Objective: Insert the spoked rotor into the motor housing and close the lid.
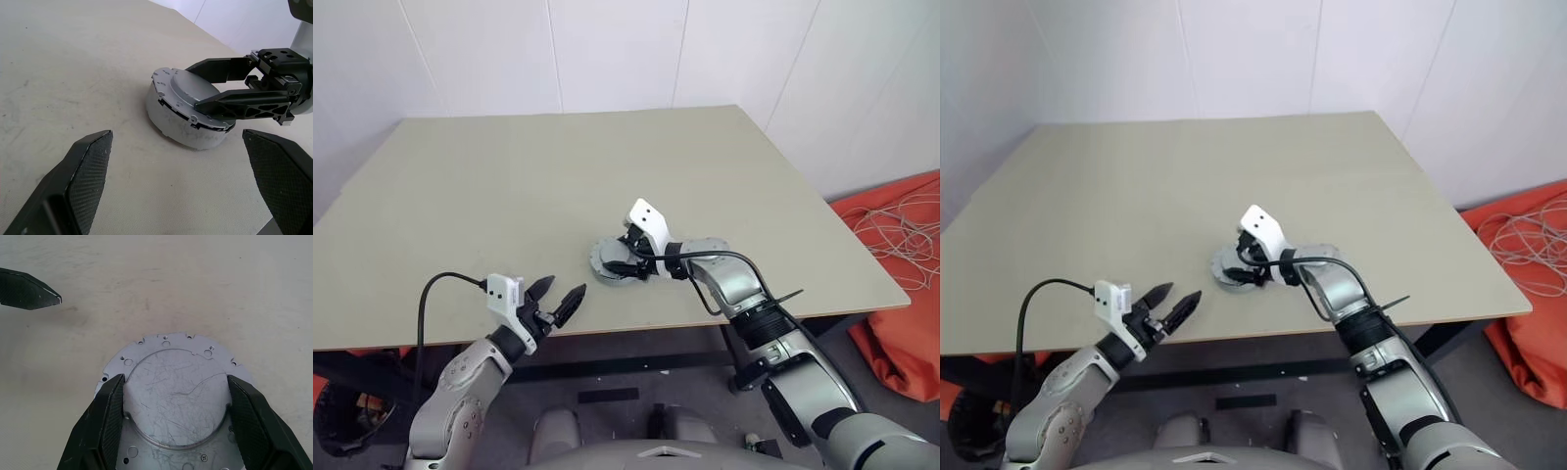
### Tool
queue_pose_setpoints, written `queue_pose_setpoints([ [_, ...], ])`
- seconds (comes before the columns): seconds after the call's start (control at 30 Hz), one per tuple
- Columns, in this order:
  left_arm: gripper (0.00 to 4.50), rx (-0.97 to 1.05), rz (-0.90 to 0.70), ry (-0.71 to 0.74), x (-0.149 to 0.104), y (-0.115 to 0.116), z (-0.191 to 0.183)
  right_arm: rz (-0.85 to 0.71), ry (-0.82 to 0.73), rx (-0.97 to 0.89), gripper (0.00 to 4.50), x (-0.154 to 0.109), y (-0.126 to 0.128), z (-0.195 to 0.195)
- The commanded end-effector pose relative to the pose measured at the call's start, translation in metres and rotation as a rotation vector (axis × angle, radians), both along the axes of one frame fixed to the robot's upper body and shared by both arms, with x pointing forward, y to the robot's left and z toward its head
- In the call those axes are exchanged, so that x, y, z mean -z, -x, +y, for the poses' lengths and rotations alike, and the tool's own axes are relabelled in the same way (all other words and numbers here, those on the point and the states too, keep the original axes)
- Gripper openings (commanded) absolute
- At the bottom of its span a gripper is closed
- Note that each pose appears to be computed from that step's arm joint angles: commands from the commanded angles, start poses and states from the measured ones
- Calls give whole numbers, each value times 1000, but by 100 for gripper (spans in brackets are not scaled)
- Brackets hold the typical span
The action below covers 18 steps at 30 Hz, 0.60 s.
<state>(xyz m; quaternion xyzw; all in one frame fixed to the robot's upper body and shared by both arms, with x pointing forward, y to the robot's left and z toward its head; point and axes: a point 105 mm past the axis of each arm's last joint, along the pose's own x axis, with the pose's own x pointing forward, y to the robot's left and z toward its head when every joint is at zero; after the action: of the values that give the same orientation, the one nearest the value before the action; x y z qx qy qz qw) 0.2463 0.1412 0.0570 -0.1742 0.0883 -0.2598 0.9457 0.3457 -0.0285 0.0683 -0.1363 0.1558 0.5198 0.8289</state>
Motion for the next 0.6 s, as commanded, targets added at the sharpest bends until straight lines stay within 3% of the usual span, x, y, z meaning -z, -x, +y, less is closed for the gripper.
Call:
queue_pose_setpoints([
  [0.03,450,4,-56,4,-13,-1,0,-47,2,2,313,-13,-7,2],
  [0.6,450,1,-61,8,-18,-1,-2,1,56,-50,313,-4,-2,-7],
])
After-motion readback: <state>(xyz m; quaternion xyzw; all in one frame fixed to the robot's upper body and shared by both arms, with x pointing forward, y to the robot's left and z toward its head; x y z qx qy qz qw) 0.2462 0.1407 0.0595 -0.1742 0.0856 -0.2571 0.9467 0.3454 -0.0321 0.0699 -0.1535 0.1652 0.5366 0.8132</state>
